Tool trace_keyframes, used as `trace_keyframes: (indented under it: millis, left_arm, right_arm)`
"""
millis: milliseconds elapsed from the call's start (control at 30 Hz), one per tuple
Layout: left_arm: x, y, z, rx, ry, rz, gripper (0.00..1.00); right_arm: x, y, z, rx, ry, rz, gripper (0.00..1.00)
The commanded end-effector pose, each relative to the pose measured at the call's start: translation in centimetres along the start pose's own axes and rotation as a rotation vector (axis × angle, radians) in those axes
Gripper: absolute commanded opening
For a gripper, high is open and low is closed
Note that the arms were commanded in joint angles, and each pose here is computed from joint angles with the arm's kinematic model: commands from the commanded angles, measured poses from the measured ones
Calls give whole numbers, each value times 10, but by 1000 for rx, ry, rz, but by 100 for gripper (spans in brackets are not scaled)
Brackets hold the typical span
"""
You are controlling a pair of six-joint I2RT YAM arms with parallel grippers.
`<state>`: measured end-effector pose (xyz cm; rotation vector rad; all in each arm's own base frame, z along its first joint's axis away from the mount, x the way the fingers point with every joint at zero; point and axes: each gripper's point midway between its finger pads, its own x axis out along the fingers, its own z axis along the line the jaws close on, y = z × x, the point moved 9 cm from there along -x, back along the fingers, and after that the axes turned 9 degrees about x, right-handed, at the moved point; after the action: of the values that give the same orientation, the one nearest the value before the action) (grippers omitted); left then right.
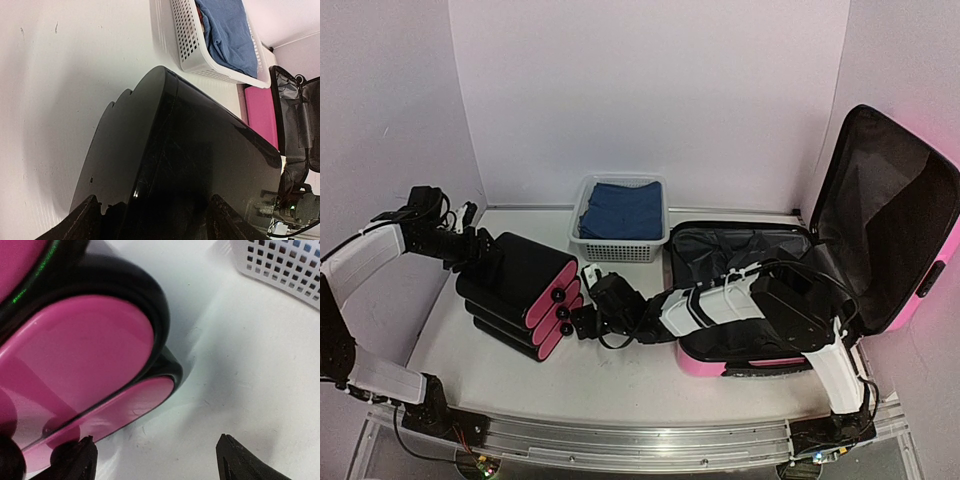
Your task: Open, take out, and arrange the luggage
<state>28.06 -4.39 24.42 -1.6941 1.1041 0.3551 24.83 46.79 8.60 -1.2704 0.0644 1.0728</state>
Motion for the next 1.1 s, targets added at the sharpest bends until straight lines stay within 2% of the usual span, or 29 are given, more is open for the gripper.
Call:
trace_keyframes:
  millis: [0,100,200,367,533,700,800,900,1067]
  left_arm:
    - [-28,-19,-21,71,10,-88,73]
    - [-45,-31,-28,103,-22,-152,74]
    - [-61,-42,-36,130,-33,-212,77]
    - [-72,-51,-73,246,93,-243,78]
    - [-51,-31,-129,438,81,-149,81]
    - [-27,18,-149,620,-76,-12,81]
    - [-20,45,-163,740,-142,66,82]
    - [-15,63,-164,792,-214,126,82]
    - [-1,76,-149,829,-345,233,75]
  right_arm:
    - [-57,-48,10,-105,72,-125,92]
    - [-73,-54,3,-206,149,-42,97]
    - [-84,-55,5,-279,120,59,98]
    - [-116,-69,10,-309,60,155,98]
    - [-156,-106,-6,-346,150,126,98]
    - [-191,-138,-60,-225,204,70,98]
    - [-204,-145,-74,-204,218,44,98]
    - [-212,-149,-74,-231,217,24,98]
    - [-218,-155,-70,-240,185,-11,98]
